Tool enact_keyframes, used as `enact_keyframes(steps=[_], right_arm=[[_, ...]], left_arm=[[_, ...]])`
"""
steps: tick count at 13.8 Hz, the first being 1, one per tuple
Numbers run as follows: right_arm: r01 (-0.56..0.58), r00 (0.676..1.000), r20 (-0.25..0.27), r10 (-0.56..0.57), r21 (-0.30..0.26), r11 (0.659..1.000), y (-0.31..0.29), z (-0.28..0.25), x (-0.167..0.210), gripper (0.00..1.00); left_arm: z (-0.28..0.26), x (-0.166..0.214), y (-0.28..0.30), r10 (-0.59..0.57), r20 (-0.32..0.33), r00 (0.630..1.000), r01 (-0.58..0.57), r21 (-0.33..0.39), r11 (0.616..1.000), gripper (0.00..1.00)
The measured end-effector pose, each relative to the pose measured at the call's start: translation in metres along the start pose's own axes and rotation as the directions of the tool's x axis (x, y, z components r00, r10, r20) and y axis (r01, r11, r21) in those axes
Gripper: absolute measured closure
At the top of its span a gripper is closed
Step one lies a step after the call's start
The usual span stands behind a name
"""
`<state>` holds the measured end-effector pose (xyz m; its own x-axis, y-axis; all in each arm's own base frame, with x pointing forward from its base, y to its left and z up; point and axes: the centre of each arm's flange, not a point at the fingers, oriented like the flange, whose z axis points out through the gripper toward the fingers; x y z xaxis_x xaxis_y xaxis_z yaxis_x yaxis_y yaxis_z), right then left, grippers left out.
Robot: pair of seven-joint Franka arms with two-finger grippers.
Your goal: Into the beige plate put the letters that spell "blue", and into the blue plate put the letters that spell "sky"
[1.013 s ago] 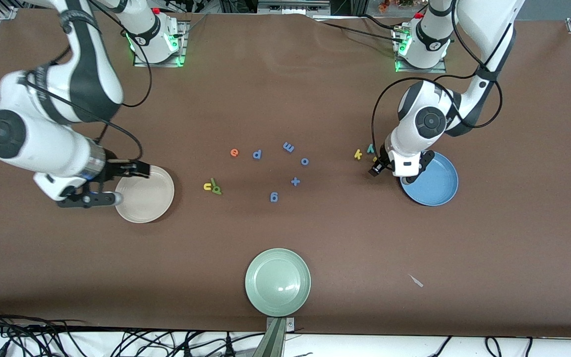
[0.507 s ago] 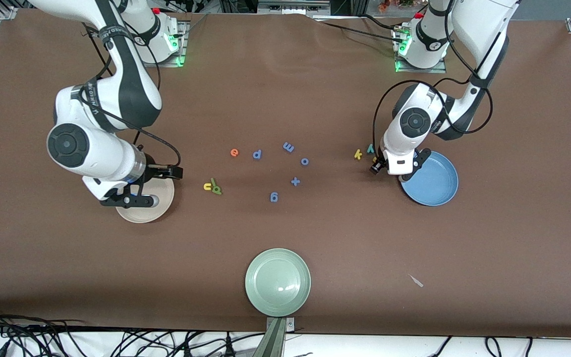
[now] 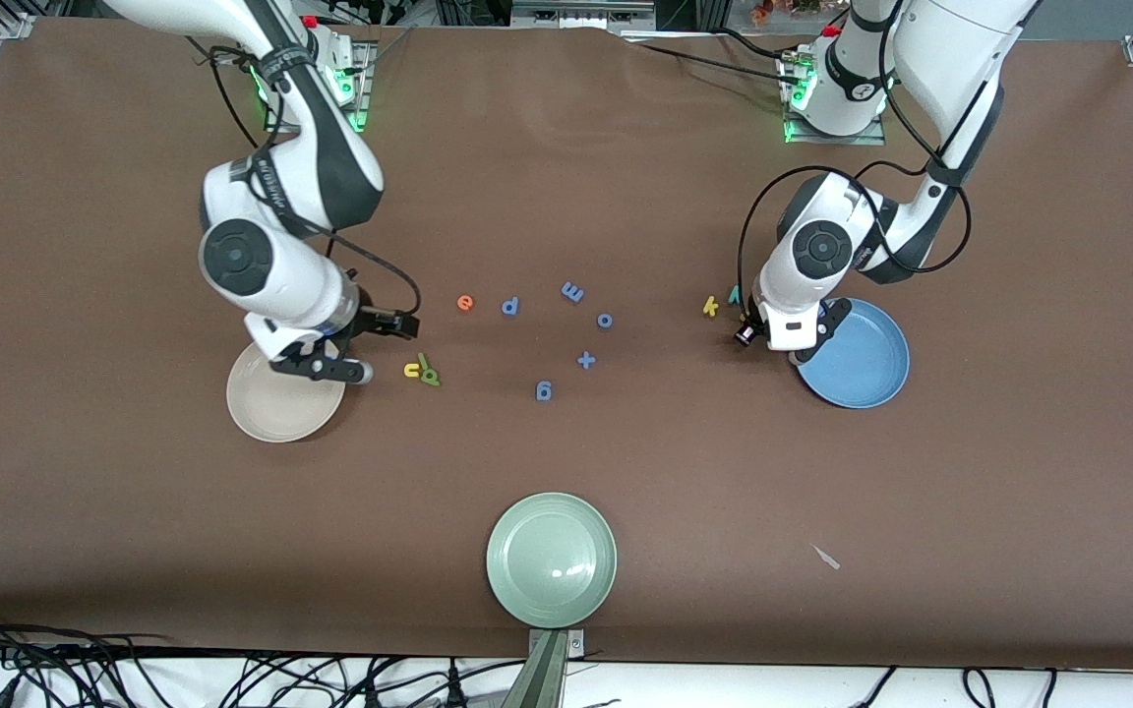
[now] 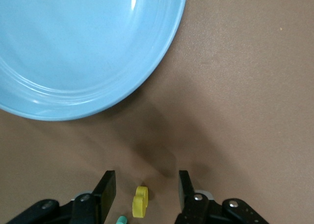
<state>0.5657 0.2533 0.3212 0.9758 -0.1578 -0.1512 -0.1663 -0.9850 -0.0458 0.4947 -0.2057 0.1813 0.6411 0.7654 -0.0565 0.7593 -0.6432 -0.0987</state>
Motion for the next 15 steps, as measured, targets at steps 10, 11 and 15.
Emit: enact_keyframes(steps=[10,11,15], right_arm=[[-0.02,0.993,-0.117,0.017,-0.026,0.999,-0.052,0.096,-0.101,0.0],[-0.02,0.99,-0.138,0.013,-0.045,0.999,-0.054,0.1,-0.104,0.0],[-0.023,0.988,-0.156,0.015,-0.051,0.998,-0.05,0.114,-0.099,0.0]], left_arm=[[0.002,-0.013,0.004,0.023,0.007,1.0,-0.023,0.001,1.0,0.48],[0.002,-0.014,0.004,0.024,0.007,1.0,-0.024,0.001,1.0,0.53],[0.002,-0.016,0.004,0.027,0.008,1.0,-0.027,0.001,1.0,0.86]])
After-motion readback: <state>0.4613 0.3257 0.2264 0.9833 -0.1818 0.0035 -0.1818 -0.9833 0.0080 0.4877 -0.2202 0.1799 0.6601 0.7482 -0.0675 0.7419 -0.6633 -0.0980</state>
